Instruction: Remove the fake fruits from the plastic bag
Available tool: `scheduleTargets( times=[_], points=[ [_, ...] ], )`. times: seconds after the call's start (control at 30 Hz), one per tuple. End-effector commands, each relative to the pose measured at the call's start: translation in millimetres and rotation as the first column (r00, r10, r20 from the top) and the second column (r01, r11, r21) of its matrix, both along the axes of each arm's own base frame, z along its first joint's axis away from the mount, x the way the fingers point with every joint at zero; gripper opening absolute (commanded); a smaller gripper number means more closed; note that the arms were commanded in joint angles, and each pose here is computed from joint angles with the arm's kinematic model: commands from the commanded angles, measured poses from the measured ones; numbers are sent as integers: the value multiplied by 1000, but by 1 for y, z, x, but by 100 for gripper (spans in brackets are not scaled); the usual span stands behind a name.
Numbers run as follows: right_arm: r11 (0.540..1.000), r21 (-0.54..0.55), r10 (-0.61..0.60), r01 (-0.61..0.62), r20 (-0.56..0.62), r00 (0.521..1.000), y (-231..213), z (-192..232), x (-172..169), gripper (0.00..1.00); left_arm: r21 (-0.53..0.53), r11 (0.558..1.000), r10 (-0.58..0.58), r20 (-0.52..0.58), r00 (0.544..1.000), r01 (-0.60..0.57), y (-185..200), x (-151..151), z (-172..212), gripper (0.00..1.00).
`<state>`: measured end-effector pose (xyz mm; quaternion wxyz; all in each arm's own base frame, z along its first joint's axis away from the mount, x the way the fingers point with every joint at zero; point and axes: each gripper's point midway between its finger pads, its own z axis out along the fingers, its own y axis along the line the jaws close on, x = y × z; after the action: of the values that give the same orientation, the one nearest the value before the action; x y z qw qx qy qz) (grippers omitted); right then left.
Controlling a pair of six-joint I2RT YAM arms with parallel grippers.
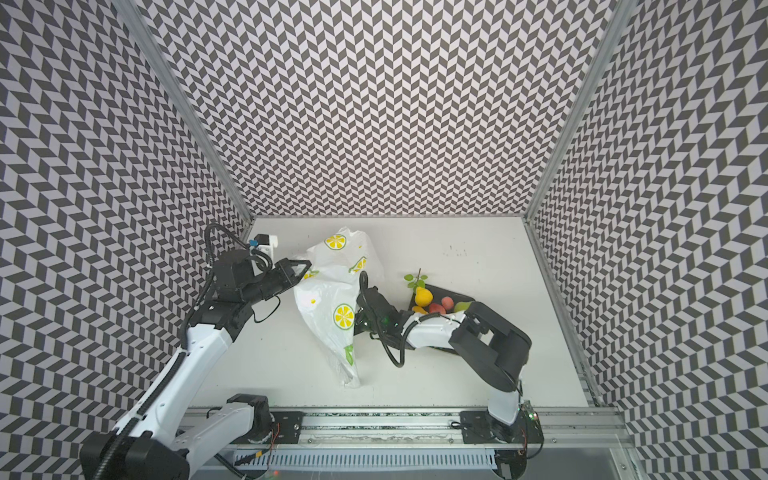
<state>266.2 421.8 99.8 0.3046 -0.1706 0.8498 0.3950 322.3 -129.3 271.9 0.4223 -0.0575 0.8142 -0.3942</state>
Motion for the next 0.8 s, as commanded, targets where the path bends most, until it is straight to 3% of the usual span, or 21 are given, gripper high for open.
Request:
scheduleTargets(
  times=[0.0,0.1,0.2,0.3,0.33,0.47,0.53,0.77],
  points=[
    [995,-32,-97,99,55,994,-19,6,10,79,86,994,-79,60,995,74,-17,-14,4,10],
    [992,-46,-118,120,51,992,-24,0,11,82,125,988,-99,45,994,93,-18,-17,-10,11],
    [990,-57,-126,129,47,991,-24,-6,13,84,133,991,-18,-22,1000,21,0,-7,-36,11],
    [990,-65,-126,128,45,991,-21,-9,15,84,149,988,55,-112,992,-38,20,3,-64,17],
    [990,-67,-124,126,42,991,-20,-10,15,84,160,985,80,-133,988,-59,27,6,-70,23],
    [990,-76,-117,119,37,992,-18,-16,15,84,204,966,188,-147,971,-156,55,13,-74,77],
    [991,-72,-112,114,37,993,-17,-15,15,84,241,946,249,-105,963,-218,68,14,-58,98],
    [998,-21,-59,59,17,998,-7,-6,8,83,389,829,424,31,905,-402,112,0,8,100]
  ],
)
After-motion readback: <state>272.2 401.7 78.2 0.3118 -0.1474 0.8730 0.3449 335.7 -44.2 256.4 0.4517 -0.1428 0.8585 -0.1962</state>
